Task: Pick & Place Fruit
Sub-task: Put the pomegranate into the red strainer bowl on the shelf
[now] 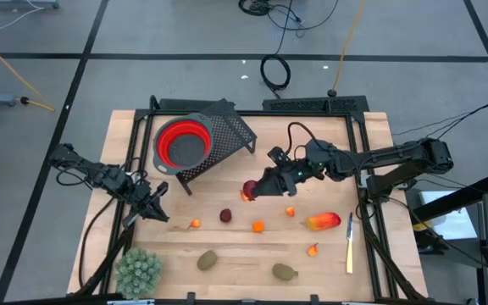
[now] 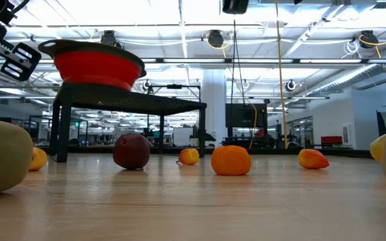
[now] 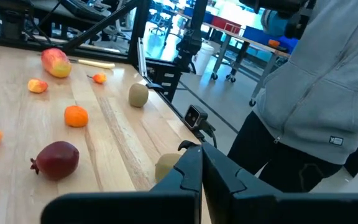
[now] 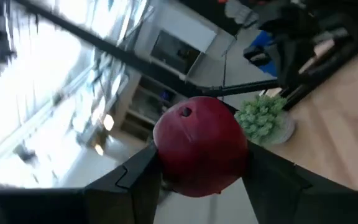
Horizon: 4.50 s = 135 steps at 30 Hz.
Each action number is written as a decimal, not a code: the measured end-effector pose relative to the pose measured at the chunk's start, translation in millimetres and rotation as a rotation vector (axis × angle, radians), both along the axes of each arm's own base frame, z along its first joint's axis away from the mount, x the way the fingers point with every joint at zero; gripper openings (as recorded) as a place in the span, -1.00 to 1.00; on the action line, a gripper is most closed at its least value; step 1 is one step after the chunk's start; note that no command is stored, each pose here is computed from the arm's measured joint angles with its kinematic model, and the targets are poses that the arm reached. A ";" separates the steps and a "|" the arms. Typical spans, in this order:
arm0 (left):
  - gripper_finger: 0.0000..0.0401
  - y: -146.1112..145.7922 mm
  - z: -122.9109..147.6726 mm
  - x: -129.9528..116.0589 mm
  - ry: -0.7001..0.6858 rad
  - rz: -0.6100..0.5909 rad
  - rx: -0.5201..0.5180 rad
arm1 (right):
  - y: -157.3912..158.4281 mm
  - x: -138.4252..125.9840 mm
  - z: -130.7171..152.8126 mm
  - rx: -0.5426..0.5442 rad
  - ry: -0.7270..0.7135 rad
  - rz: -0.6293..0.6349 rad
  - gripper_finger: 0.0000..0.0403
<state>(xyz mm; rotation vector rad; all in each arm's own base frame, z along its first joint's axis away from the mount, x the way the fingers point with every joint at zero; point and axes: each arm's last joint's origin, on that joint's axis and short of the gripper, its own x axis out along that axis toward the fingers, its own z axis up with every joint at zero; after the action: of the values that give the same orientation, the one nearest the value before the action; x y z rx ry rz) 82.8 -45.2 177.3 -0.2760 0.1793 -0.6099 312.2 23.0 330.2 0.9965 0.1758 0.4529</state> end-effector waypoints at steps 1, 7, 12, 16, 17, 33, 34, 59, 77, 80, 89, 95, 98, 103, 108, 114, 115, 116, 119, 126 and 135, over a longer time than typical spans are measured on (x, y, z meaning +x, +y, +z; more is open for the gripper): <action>-0.99 0.0 0.0 0.0 0.001 0.000 0.000 | 0.0 0.0 0.0 -0.038 -0.019 -0.002 -0.08; -0.92 0.0 0.0 0.0 0.004 0.001 -0.005 | 0.8 -0.3 2.1 -0.233 -0.141 -0.014 -0.05; -0.89 0.2 1.7 0.3 0.020 0.014 -0.057 | 3.8 -0.5 2.0 -0.416 -0.233 -0.024 -0.06; -0.93 0.1 2.9 0.4 0.028 0.017 -0.091 | 3.8 -0.5 2.0 -0.515 -0.282 -0.034 -0.07; -0.94 0.1 2.9 0.4 0.035 0.018 -0.099 | 3.7 -0.4 2.0 -0.525 -0.286 -0.040 -0.06; -0.89 0.1 3.1 0.4 0.043 0.019 -0.114 | 2.4 0.2 1.9 -0.614 -0.311 -0.093 -0.04; -0.89 0.1 3.7 0.4 0.048 0.019 -0.131 | 2.4 0.2 1.9 -0.614 -0.311 -0.093 -0.04; -0.96 -30.2 45.8 23.3 0.101 0.005 -0.203 | 2.5 0.4 -0.3 -0.616 -0.290 -0.084 -0.03; -0.96 -60.5 131.5 73.4 0.141 0.326 -0.056 | 2.5 0.6 -5.6 -0.777 -0.311 -0.070 -0.05; -0.96 -61.6 142.7 84.0 0.120 0.395 -0.045 | 2.5 0.6 -6.2 -0.830 -0.331 -0.070 -0.04; -0.96 -58.5 165.9 125.3 0.120 0.588 -0.023 | 2.4 0.6 -6.7 -0.961 -0.388 -0.073 -0.05; -0.96 -53.5 178.8 154.3 0.092 0.678 0.046 | 2.4 0.6 -6.7 -1.000 -0.407 -0.073 -0.04; -0.96 -47.4 182.7 166.5 0.086 0.730 0.064 | 2.4 0.6 -6.7 -1.016 -0.415 -0.074 -0.05; -0.96 -35.3 183.4 178.2 0.069 0.778 0.076 | 2.4 0.6 -6.7 -1.019 -0.416 -0.074 -0.04; -0.96 -28.0 183.7 180.7 0.066 0.805 0.072 | 2.4 0.6 -6.6 -1.038 -0.426 -0.075 -0.04; -0.96 -25.8 183.7 181.3 0.062 0.814 0.089 | 2.4 0.6 -6.7 -1.037 -0.425 -0.075 -0.04; -0.96 -25.6 183.7 181.4 0.063 0.813 0.089 | 2.4 0.6 -6.7 -1.037 -0.424 -0.075 -0.04; -0.96 -25.2 183.7 181.5 0.063 0.814 0.089 | 2.4 0.6 -6.7 -1.037 -0.424 -0.076 -0.03; -0.96 -24.3 183.8 181.6 0.065 0.819 0.078 | 2.3 0.7 -6.7 -1.038 -0.422 -0.080 -0.04; -0.96 -18.3 183.9 183.1 0.067 0.842 0.071 | 2.1 0.7 -6.7 -1.023 -0.413 -0.081 -0.04; -0.50 -17.0 194.7 184.8 -0.048 0.842 0.102 | 0.4 1.0 -8.1 -0.997 -0.369 -0.100 -0.04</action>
<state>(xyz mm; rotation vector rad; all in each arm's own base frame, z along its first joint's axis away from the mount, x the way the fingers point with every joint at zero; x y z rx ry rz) 267.7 -62.3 372.0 -0.2126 0.0358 0.2268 313.2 23.4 322.1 -0.0611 0.0042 0.3788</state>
